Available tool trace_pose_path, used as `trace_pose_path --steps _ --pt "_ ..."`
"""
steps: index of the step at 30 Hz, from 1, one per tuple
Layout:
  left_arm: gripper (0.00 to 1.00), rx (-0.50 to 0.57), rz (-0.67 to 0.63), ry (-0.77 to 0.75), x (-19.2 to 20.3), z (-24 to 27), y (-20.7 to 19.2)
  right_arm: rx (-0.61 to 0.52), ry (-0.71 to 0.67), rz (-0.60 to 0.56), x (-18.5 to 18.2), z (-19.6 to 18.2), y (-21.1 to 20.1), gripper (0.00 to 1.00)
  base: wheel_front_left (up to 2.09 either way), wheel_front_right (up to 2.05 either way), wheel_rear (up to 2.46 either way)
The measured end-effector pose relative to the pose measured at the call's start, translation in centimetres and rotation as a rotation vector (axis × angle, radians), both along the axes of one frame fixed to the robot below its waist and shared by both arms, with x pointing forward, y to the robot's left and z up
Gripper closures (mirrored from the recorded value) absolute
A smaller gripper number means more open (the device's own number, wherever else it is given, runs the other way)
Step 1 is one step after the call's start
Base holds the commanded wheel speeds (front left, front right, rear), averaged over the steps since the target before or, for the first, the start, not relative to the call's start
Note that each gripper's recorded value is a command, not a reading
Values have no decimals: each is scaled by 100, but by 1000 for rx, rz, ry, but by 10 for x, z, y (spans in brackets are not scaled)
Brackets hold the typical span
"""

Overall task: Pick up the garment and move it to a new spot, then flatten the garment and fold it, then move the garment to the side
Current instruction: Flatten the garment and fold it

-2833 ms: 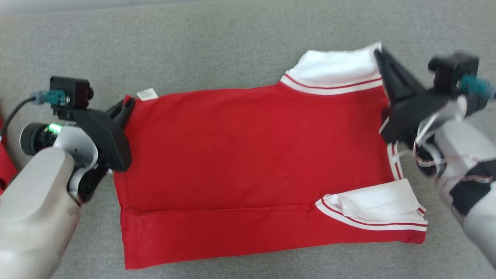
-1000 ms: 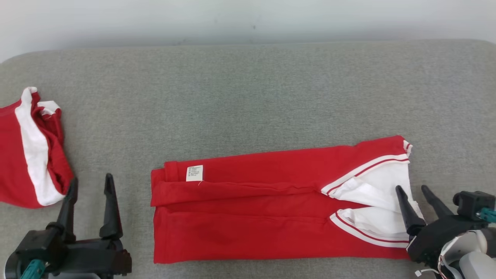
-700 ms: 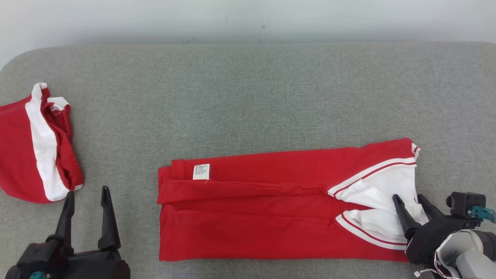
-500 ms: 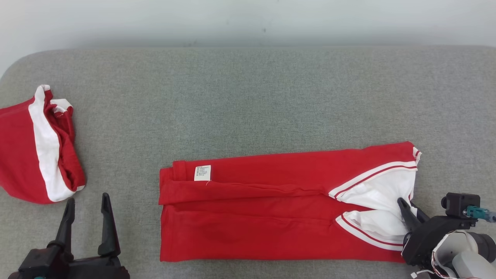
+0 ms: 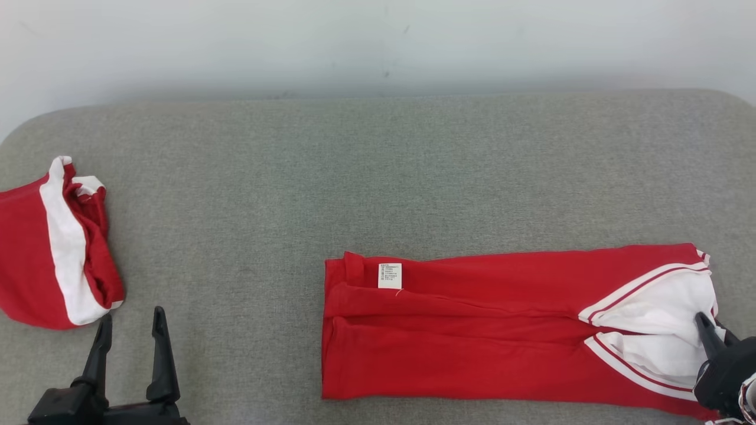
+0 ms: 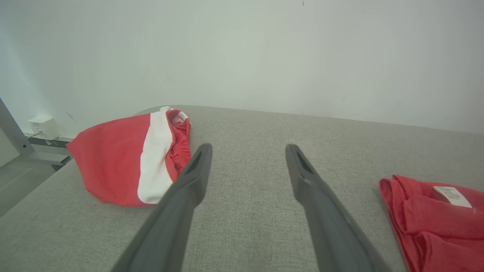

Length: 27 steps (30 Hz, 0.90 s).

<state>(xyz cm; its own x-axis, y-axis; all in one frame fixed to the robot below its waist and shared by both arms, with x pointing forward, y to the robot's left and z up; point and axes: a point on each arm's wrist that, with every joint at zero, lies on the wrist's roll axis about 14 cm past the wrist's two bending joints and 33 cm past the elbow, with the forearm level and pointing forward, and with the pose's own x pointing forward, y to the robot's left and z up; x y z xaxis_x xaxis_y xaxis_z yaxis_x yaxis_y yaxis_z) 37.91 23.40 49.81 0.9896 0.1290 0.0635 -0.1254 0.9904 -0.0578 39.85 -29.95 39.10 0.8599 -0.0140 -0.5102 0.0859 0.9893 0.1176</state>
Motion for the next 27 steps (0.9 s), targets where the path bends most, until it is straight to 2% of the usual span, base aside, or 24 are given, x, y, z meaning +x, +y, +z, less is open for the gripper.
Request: trace_pose_path --steps 6,9,14,27 --pt "0 -13 -19 9 -1 -4 -8 35 -37 -5 -2 11 4 100 0 0 0" --pt "0 -17 -28 6 0 -3 -12 94 -74 8 -1 19 21 100 0 0 0" --pt "0 -21 -39 7 -1 -3 -17 141 -137 92 2 39 54 100 0 0 0" --pt "0 -33 -18 7 -13 -2 -13 312 -244 378 0 90 182 100 0 0 0"
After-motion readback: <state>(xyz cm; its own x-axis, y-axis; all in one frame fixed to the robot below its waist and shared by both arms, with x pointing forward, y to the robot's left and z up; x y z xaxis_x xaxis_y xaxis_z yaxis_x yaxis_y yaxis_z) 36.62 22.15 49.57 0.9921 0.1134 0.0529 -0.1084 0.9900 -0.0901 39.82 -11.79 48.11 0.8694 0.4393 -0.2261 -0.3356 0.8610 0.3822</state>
